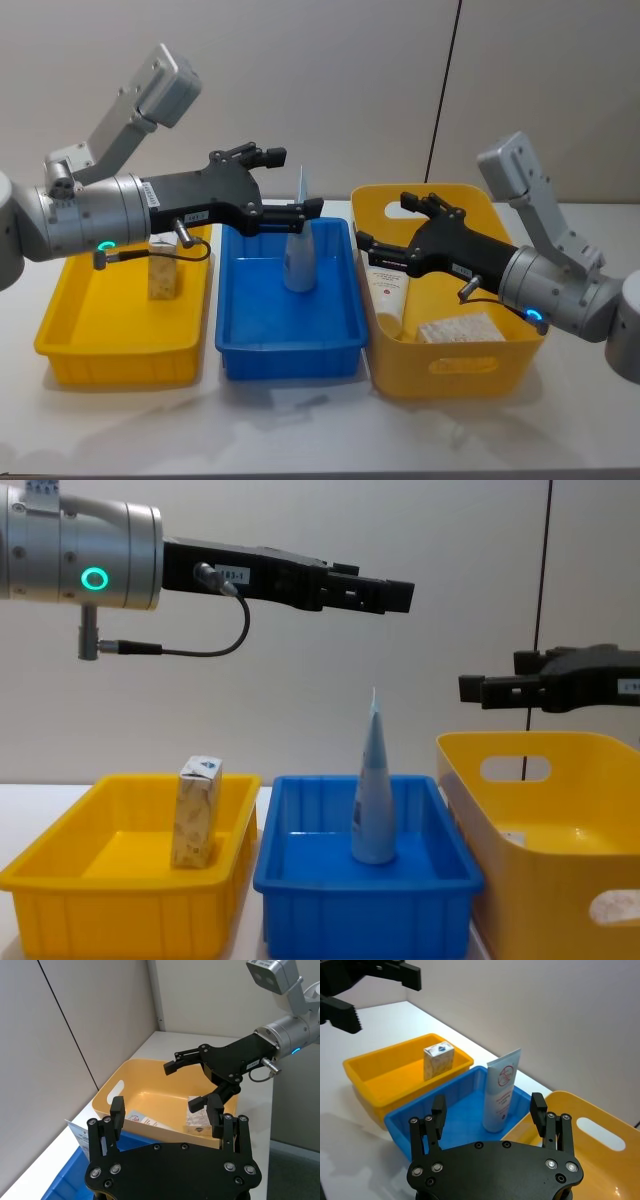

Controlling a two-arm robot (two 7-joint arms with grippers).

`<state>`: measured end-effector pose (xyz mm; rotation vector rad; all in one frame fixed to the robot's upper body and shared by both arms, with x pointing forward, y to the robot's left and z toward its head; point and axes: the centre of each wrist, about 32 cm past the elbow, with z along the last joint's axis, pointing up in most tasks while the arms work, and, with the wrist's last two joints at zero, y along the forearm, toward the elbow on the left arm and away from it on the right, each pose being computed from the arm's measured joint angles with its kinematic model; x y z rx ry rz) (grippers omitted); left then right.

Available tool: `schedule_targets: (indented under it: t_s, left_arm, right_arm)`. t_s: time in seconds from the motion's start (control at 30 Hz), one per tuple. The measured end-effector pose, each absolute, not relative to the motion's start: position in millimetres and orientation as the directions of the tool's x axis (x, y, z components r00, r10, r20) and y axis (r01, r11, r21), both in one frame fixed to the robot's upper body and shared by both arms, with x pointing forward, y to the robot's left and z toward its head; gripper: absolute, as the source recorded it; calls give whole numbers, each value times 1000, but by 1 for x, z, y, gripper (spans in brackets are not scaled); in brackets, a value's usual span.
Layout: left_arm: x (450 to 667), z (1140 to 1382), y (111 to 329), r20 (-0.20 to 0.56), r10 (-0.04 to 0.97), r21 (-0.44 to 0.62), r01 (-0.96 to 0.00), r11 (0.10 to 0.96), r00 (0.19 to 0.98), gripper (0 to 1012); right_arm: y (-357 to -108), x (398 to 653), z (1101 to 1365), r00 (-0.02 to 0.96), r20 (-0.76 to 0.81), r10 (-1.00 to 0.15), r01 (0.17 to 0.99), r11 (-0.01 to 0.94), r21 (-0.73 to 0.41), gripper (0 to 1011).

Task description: Bimanual collaborative sorting of washing and personal care products

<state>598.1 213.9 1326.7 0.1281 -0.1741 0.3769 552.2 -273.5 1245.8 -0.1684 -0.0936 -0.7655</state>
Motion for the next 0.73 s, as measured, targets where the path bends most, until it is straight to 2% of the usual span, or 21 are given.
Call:
schedule_targets:
  t_s: [0.73]
  left_arm:
    - [598,1327,214,192,354,92,-376,922,915,1000]
  right_arm:
    - [-274,551,1245,760,131,-637,650,753,-106,1002]
